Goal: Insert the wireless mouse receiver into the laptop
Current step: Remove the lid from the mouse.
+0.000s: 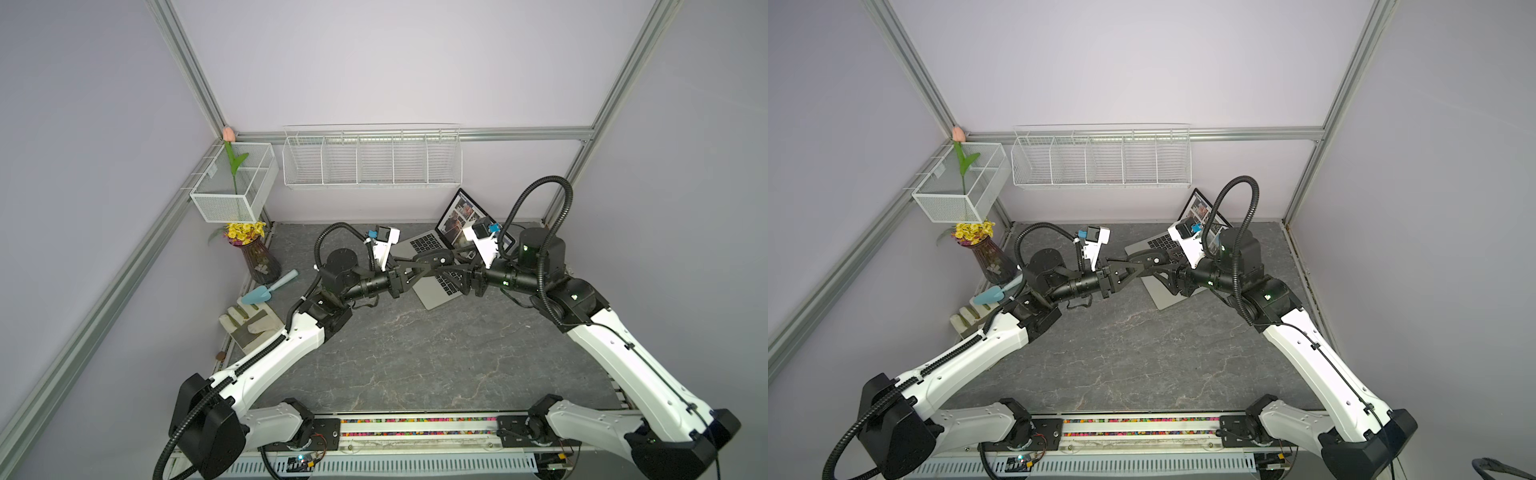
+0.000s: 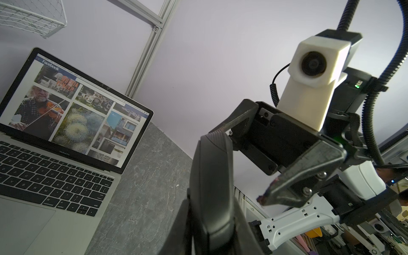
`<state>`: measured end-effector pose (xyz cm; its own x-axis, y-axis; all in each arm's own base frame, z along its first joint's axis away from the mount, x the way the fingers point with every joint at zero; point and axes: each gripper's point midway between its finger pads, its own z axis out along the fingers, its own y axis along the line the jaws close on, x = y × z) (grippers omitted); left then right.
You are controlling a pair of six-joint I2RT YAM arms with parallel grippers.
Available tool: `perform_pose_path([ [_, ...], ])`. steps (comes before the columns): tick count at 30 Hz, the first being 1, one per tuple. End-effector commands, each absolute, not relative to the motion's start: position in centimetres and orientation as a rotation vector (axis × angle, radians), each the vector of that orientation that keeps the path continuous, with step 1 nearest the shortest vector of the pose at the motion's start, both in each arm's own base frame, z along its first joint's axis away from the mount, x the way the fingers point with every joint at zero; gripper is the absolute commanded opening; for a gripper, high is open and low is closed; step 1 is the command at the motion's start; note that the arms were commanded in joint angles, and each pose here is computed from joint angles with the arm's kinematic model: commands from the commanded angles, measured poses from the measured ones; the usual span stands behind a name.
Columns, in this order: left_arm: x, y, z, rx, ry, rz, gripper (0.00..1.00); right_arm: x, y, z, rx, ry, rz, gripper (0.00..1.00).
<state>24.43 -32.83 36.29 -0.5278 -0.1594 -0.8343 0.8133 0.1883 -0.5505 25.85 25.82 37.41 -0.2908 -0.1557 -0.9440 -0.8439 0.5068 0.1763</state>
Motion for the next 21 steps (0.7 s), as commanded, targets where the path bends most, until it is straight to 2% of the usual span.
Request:
perform_pose_path([
  [1,23.7,-32.7,37.8,0.654,1.571,-1.494,0.00,25.4,26.2,37.0,-0.884,1.762,0.884,0.68],
  [13,23.4,-32.8,37.9,0.666,1.558,-1.507,0.00,25.5,26.5,36.2,-0.918,1.770,0.875,0.57],
  [17,23.2,-32.8,37.9,0.675,1.552,-1.516,0.00,25.5,26.3,36.2,-0.917,1.771,0.865,0.44],
  [21,23.0,-32.8,38.1,0.684,1.539,-1.523,0.00,25.2,26.3,35.9,-0.943,1.778,0.858,0.37],
])
